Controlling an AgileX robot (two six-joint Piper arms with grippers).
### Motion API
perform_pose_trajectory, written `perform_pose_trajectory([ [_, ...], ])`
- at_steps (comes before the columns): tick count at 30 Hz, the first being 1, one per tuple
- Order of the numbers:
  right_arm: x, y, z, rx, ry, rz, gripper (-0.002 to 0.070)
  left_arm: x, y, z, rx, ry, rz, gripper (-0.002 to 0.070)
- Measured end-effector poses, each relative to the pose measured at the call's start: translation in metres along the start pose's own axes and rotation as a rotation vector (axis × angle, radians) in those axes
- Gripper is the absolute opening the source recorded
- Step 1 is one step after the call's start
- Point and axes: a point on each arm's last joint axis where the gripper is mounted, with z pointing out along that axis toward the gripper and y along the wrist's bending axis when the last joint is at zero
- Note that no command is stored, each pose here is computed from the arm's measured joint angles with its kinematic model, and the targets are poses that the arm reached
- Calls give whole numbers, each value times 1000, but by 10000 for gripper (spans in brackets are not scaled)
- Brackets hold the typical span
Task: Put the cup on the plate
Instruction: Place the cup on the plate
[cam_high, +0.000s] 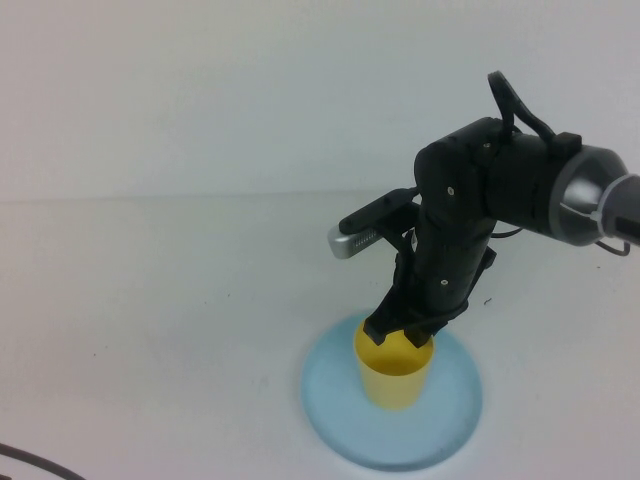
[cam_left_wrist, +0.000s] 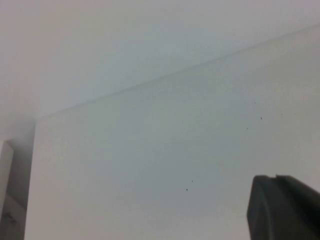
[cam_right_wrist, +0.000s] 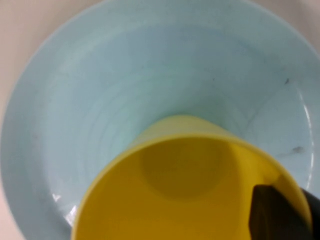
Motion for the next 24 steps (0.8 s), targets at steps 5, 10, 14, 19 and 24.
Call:
perform_pose_trajectory([
  [5,0,0,1,0,3,0,33,0,0,0,0,0,0,1],
  [10,0,0,2,0,5,0,85,0,0,0,-5,-1,9,1],
  [14,0,1,3,-7,7,6,165,0,0,0,-5,-1,9,1],
  [19,0,1,2,-8,5,7,209,0,0,0,-5,-1,10,1],
  [24,0,1,-15,-7,-39,8,213,0,0,0,-5,-1,10,1],
])
